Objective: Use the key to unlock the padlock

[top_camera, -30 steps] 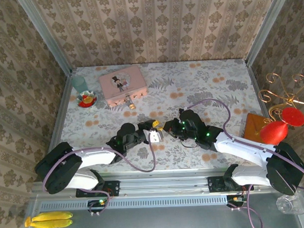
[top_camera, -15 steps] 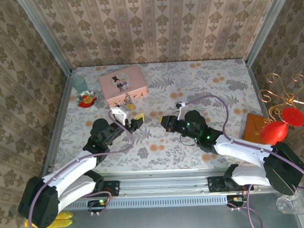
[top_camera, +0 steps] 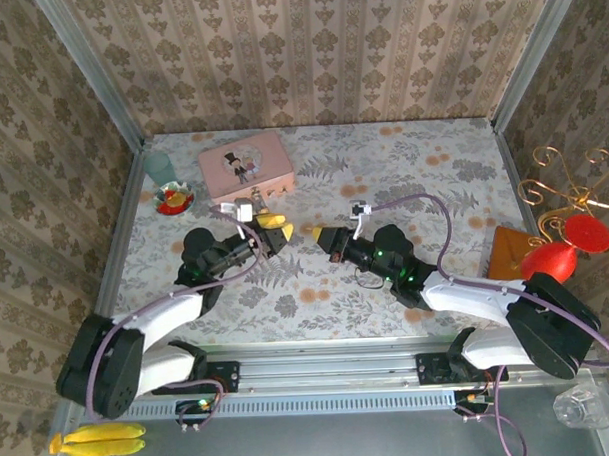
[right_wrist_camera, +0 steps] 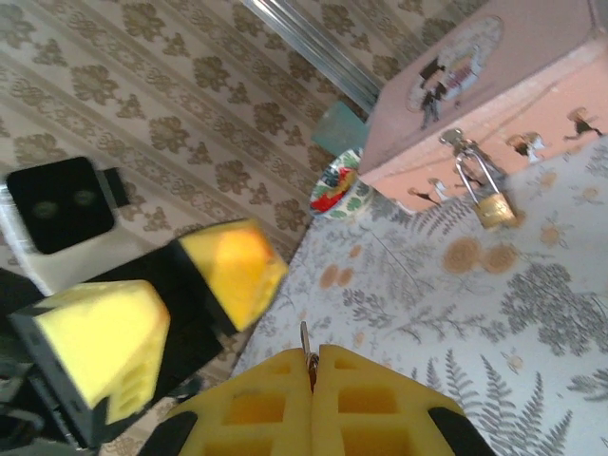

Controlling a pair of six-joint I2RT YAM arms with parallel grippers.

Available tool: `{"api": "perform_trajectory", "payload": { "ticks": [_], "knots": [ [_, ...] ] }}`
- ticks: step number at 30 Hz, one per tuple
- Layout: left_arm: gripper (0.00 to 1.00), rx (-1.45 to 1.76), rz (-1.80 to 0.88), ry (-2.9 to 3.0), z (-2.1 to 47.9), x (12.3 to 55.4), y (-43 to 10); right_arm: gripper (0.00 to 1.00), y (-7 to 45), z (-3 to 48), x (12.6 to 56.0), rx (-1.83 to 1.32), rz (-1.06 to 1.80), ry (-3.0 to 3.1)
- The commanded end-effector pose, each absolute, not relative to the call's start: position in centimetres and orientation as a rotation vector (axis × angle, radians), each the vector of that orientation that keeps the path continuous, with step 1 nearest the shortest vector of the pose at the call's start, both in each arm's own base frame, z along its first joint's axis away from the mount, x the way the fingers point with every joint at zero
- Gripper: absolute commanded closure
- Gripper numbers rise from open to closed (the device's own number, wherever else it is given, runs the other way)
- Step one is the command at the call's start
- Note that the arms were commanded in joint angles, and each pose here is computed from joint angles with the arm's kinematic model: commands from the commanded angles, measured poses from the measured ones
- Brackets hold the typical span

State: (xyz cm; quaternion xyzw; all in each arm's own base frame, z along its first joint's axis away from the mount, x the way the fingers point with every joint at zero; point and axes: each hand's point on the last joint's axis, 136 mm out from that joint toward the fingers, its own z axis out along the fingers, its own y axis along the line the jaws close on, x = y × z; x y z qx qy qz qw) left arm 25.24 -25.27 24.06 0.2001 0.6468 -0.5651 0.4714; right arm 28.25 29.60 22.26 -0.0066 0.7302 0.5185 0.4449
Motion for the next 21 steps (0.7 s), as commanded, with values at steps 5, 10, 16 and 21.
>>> {"api": "perform_trajectory", "payload": {
  "ticks": [5,10,16,21],
  "knots": [
    [0.52,0.540,-1.609,1.487,26.9,24.3,-27.1,1.00,30.4,24.9,27.4,-0.105,1.329,1.704],
    [0.51,0.578,-1.634,1.469,27.5,23.4,-27.8,1.00,30.5,24.9,27.5,-0.113,1.323,1.704],
    [0.53,0.582,-1.653,1.485,27.1,23.0,-28.3,1.00,30.5,25.5,27.1,-0.131,1.340,1.683],
    [0.51,0.591,-1.662,1.499,26.6,22.9,-28.6,1.00,30.4,25.8,26.8,-0.148,1.342,1.673]
  ]
}}
